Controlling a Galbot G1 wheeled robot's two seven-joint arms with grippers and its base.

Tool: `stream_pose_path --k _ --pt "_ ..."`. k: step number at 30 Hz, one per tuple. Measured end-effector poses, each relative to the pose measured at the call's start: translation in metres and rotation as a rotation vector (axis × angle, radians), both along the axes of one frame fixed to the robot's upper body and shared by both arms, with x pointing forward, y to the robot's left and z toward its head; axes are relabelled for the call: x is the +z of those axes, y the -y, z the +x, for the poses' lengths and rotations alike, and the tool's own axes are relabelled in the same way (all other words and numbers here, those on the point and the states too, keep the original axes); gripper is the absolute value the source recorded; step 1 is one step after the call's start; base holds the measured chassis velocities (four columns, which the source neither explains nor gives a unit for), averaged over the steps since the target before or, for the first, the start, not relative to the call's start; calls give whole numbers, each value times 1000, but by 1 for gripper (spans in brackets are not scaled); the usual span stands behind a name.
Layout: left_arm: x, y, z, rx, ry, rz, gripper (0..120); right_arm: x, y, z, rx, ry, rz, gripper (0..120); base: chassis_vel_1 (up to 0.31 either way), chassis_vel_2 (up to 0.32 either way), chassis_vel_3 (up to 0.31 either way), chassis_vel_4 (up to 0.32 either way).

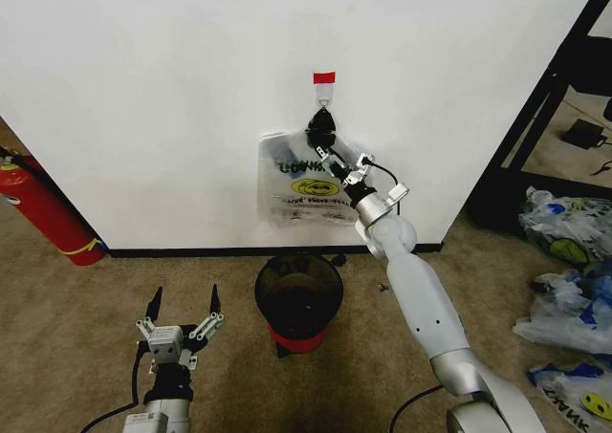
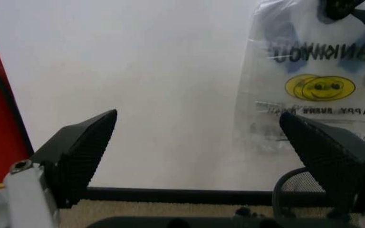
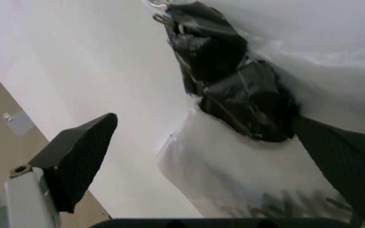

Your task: Pick up the garbage bag from the wall and place it over the trash bin.

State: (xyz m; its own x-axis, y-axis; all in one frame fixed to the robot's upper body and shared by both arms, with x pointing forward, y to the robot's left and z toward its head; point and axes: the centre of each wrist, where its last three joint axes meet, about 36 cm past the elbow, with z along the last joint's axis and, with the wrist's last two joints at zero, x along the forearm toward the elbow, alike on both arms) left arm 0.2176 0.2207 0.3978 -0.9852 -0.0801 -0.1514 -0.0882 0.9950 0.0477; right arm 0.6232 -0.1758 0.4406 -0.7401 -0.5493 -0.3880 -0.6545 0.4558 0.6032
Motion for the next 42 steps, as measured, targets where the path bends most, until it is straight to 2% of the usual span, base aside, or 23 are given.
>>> stream_pose_path --k 7,22,27,30,34,38,42 --pt "-2 0 1 0 -5 -5 100 -4 4 1 -10 -14 -11 100 0 0 0 0" --pt "0 1 1 1 1 -12 100 13 -20 6 2 -17 15 98 0 0 0 0" --pt "-3 3 0 2 -3 -10 100 9 -20 -1 -14 -37 18 77 0 0 0 0" --pt "-4 3 0 -2 -3 -9 100 8 -19 -2 -23 -43 28 70 0 0 0 0" --pt "-4 0 -2 -12 -3 5 100 9 -14 -2 -38 -48 45 52 0 0 0 0" --pt "-3 0 -1 -10 1 5 100 10 -12 0 -42 -47 51 41 0 0 0 0" --pt "-2 1 -1 -8 2 -2 100 11 -10 -1 -46 -44 55 23 0 0 0 0"
